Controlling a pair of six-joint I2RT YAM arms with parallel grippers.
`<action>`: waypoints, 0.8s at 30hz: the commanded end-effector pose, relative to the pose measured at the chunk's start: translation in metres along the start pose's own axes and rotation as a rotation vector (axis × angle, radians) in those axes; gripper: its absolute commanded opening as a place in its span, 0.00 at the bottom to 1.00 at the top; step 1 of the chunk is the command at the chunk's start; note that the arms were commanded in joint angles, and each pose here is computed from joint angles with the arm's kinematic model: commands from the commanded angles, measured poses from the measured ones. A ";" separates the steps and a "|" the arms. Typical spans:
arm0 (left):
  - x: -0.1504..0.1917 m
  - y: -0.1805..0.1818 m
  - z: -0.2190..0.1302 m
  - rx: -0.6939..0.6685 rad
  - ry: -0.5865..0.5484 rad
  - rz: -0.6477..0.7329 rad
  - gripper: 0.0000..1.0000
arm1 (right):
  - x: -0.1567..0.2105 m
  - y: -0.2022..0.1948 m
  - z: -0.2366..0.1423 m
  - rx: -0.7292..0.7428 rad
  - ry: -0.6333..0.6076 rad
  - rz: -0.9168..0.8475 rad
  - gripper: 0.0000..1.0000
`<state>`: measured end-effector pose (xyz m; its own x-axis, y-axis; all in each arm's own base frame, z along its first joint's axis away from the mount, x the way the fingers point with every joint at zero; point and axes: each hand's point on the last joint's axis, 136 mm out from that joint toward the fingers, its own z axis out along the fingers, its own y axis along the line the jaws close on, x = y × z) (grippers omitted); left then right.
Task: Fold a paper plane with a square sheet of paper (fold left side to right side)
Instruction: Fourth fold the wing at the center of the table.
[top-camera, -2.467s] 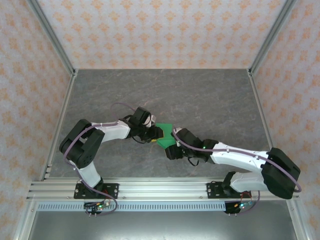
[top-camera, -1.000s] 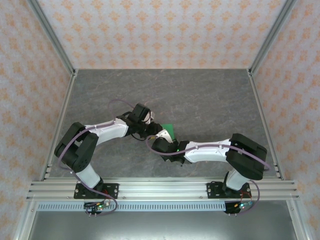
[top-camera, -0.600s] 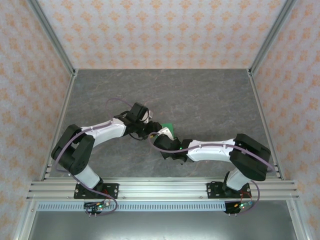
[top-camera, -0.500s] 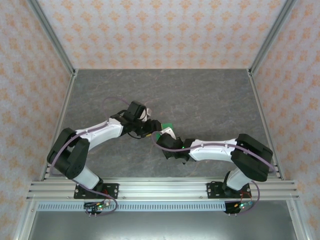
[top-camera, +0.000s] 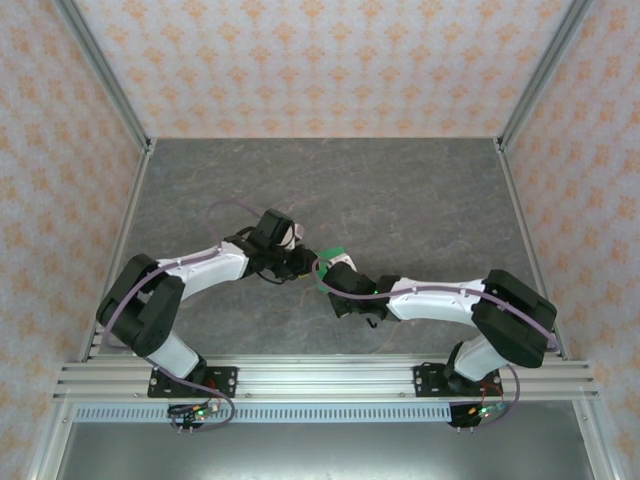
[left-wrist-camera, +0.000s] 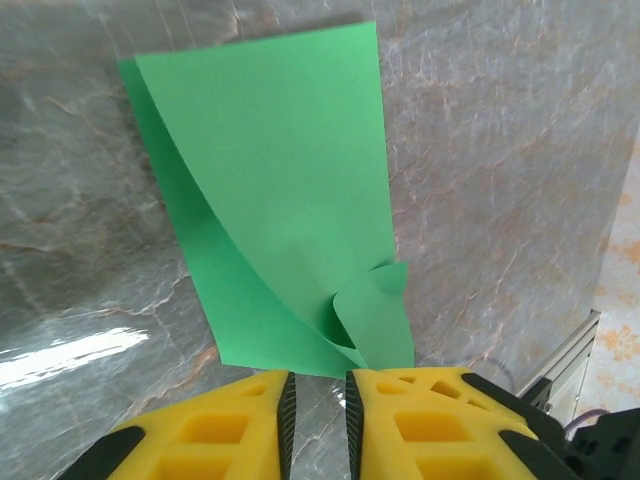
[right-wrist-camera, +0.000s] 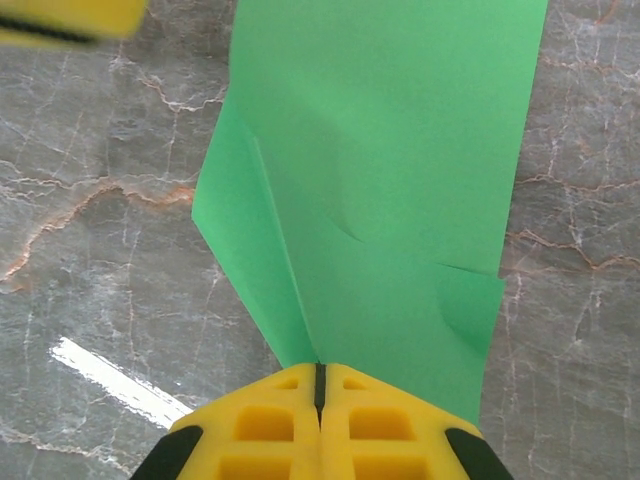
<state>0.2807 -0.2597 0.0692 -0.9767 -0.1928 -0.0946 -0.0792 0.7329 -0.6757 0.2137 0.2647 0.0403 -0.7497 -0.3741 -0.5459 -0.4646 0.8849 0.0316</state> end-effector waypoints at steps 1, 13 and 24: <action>0.004 -0.009 0.013 0.025 0.019 0.021 0.22 | -0.007 0.002 -0.006 -0.044 -0.031 0.048 0.00; 0.006 -0.004 0.042 0.011 0.050 0.003 0.23 | -0.007 -0.005 -0.006 -0.035 -0.023 0.069 0.02; 0.003 -0.005 0.046 0.010 0.048 0.000 0.23 | -0.001 -0.022 -0.011 0.079 0.038 -0.034 0.29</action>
<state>0.2790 -0.2850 0.0294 -0.9862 -0.1609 -0.0379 -0.0961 0.7443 -0.6610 0.2142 0.2509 0.0423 -0.7651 -0.3825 -0.5180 -0.4563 0.8897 0.0170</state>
